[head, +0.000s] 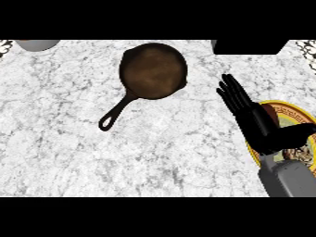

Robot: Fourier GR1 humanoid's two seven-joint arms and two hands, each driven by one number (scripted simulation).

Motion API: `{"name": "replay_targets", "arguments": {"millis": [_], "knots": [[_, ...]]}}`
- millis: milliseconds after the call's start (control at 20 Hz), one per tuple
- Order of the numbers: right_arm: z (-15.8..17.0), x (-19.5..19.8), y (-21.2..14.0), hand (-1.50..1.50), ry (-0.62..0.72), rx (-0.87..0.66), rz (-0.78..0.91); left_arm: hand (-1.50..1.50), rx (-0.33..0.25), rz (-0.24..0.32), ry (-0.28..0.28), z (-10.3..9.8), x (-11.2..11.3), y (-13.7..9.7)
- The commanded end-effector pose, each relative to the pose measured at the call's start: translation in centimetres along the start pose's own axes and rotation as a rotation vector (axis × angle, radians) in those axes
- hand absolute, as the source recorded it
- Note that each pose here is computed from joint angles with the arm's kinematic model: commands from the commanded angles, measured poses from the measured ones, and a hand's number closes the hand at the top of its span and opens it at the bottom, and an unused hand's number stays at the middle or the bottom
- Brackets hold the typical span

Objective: Pick the cupcake from the plate and place it in the pan

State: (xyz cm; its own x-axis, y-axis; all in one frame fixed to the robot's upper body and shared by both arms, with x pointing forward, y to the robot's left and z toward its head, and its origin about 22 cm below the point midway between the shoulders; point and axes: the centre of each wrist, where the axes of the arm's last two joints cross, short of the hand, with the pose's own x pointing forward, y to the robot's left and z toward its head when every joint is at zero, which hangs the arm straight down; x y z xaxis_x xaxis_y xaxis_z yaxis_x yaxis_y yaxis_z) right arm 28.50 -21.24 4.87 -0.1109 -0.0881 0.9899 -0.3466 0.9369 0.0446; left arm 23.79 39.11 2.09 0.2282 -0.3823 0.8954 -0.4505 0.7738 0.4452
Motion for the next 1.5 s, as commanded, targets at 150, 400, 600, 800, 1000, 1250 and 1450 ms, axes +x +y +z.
{"name": "replay_targets", "arguments": {"millis": [150,400,600,800,1000,1250,1450], "knots": [[0.8,3.6,-10.5,-1.50,-0.023,-0.027,0.015,0.00,-0.261,0.019,-0.072,2.8,0.9,-5.2],[7.2,4.8,-19.1,-1.50,0.252,-0.468,0.281,0.00,-0.387,0.044,-0.047,4.1,1.2,-6.3],[13.1,7.1,-24.6,-1.50,0.403,-0.384,0.409,0.00,-0.438,0.042,-0.040,6.6,0.5,-7.9],[12.7,10.8,-25.6,-1.50,0.463,-0.184,0.680,0.00,-0.464,0.030,-0.051,6.2,1.4,-8.2],[13.0,13.0,-28.0,-1.50,0.517,-0.082,0.721,0.00,-0.479,0.020,-0.073,7.2,2.1,-8.3],[10.9,12.9,-26.8,-1.50,0.575,0.153,0.768,0.00,-0.474,0.041,-0.077,6.4,2.5,-8.0],[5.9,13.8,-23.9,-1.50,0.587,0.277,0.808,0.00,-0.482,0.032,-0.067,6.4,2.3,-9.0]]}}
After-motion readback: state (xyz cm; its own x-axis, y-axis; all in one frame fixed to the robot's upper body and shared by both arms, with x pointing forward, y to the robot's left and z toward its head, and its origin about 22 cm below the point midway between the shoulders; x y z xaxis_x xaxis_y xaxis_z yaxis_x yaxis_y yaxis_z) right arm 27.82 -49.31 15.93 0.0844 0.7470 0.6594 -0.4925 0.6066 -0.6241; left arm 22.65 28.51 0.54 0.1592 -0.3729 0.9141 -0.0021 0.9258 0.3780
